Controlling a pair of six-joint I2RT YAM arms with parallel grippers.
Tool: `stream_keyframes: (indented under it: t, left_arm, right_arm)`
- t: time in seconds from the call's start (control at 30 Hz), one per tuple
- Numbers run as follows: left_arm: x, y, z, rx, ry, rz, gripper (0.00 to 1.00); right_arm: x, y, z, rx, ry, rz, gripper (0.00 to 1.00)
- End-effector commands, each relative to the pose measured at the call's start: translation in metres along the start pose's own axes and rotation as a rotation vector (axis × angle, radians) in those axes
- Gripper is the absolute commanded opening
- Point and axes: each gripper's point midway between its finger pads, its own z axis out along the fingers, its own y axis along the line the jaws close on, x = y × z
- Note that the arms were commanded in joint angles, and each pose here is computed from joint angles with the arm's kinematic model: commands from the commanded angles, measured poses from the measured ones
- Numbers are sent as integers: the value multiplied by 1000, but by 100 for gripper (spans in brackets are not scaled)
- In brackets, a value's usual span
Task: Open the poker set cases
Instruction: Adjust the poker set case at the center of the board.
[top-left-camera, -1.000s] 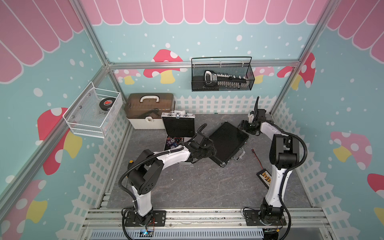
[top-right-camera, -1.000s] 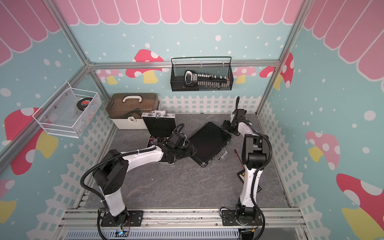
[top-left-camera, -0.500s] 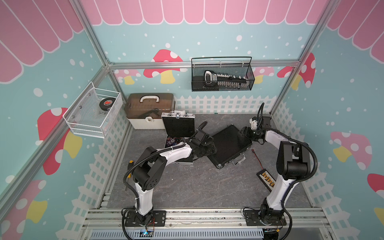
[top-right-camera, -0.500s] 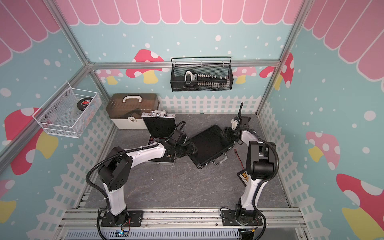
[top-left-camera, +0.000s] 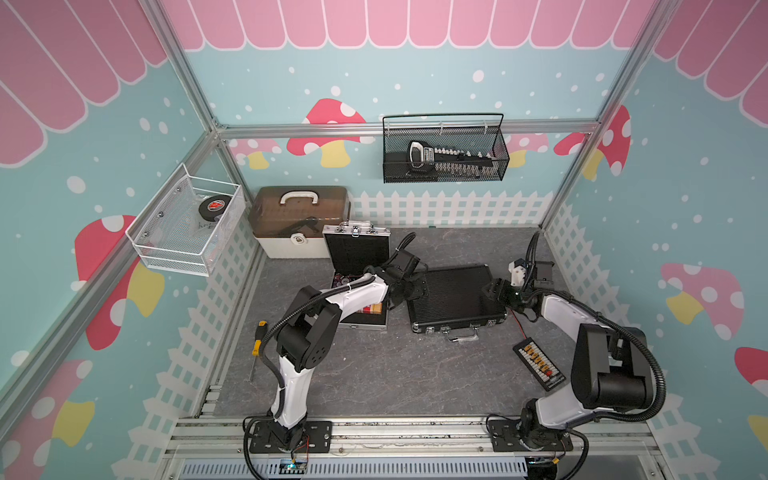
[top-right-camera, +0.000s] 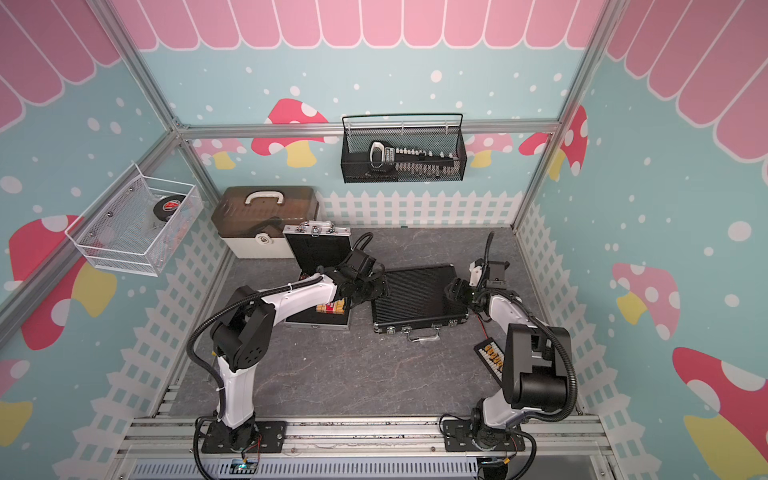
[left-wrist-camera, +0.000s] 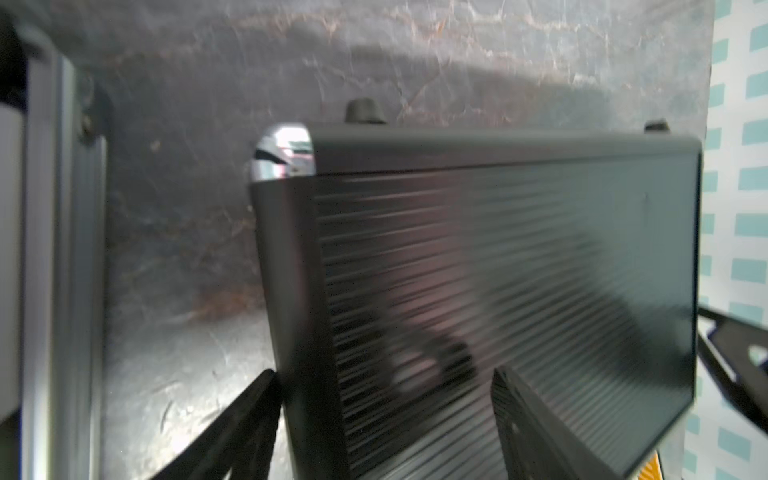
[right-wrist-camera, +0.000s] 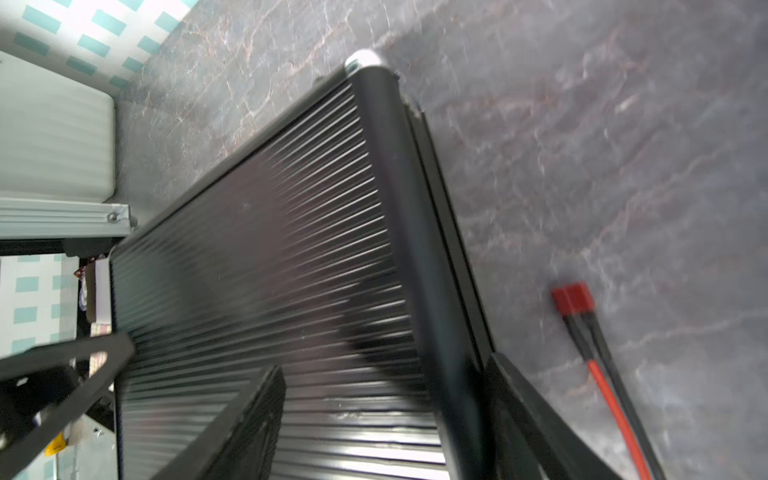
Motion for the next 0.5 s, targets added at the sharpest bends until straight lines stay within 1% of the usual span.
stream_keyframes:
  t: [0.0,0.13,0.3,0.4,0.47]
  left_arm:
    - [8,-49,3,156,25,54,78]
    - [1,-49,-7,142,-6,67,78]
    - [-15,-58,-32,140,-62,99,78]
    - [-21,-61,-45,136,-90,112,79]
    - [-23,-61,-52,139,-101,109,80]
  right_arm:
    - [60,18,-4,-73,209,74,80]
    - [56,7,-23,40,177,67,87]
    - [37,-13,-64,203,93,65,92]
    - [31,-20,-85,236,58,83,92]
    - [28,-17,-94,234,38,79,93]
